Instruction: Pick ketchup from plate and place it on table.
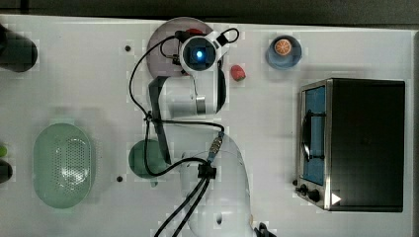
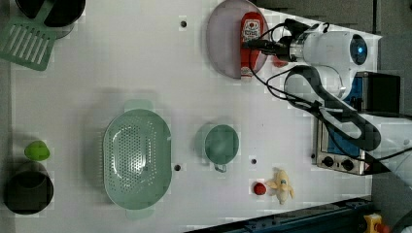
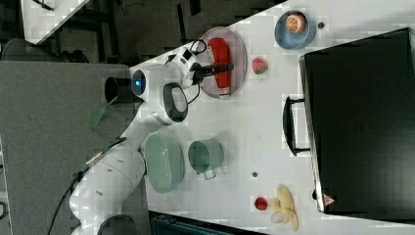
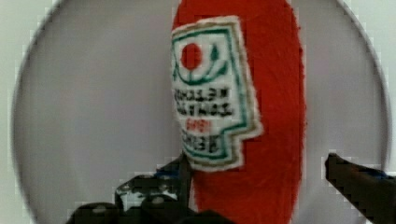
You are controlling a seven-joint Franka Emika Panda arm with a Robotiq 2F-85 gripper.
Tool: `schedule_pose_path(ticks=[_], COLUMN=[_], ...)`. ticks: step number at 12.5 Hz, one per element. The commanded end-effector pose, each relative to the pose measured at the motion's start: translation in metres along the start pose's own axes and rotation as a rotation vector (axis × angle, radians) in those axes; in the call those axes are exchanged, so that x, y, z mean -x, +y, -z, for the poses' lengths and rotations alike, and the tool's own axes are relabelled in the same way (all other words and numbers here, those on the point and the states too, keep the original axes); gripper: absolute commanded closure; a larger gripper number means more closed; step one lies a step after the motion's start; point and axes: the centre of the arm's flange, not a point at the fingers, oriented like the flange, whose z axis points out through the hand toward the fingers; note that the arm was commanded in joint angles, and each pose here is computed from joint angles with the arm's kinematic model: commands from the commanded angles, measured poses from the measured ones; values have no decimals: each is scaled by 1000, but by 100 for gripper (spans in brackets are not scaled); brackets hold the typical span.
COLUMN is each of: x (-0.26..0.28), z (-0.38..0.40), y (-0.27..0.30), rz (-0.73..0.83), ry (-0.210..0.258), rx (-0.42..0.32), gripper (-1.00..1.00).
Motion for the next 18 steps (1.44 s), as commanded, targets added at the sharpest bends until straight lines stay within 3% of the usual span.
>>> schedule_pose_path(ticks=[1,3,9,18], x=[-2,-5,-29,26], z=[-6,0,75,239], y=[4,4,7,25], rz=[32,31,25,-28], ry=[12,22,91,-35], rx=[5,5,14,93], gripper=[-68,-23,-23,-23])
